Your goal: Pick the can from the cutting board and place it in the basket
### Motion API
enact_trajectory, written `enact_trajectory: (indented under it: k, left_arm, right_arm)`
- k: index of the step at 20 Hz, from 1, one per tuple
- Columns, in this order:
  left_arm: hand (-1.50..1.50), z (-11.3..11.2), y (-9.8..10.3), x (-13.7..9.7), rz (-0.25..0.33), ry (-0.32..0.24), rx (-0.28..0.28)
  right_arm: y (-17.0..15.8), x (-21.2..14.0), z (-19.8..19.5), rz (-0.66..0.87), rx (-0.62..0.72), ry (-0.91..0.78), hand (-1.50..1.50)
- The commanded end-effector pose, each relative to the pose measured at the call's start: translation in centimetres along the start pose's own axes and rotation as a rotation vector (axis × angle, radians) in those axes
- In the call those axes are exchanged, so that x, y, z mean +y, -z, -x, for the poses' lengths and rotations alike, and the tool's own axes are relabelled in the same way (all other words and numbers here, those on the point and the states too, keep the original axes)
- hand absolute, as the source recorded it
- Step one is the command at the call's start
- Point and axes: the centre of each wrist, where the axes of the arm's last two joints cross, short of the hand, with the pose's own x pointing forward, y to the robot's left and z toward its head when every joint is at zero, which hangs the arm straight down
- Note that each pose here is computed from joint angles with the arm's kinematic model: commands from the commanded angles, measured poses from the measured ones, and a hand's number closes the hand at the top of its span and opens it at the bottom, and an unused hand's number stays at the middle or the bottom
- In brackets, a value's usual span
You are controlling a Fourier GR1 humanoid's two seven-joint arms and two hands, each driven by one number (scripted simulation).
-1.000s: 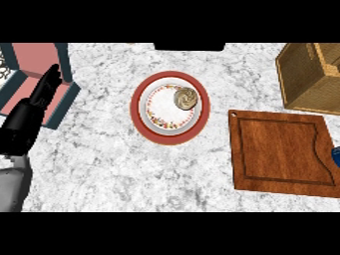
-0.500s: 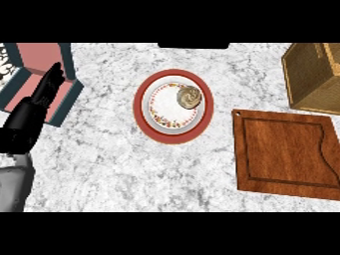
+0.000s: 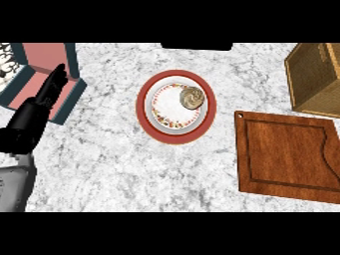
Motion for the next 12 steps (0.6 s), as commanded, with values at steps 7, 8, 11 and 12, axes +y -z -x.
enact_trajectory:
  k: [7,8,11,12]
  left_arm:
    - [0.0,-0.3,0.1,-1.2,0.025,0.013,-0.027]
    - [0.0,-1.0,1.1,-1.6,0.036,0.013,-0.028]
    - [0.0,-1.0,1.9,-0.7,0.033,0.009,-0.027]
    - [0.0,-0.4,1.5,-0.4,0.01,0.017,-0.018]
  right_arm:
    - [2.2,-6.4,-3.3,-0.067,-0.175,0.195,1.5]
    - [3.1,-7.0,-4.5,-0.085,-0.158,0.178,1.5]
    - [6.0,-5.2,-6.6,-0.166,-0.158,0.151,1.5]
    - [5.3,-6.0,-6.3,-0.175,-0.163,0.168,1.5]
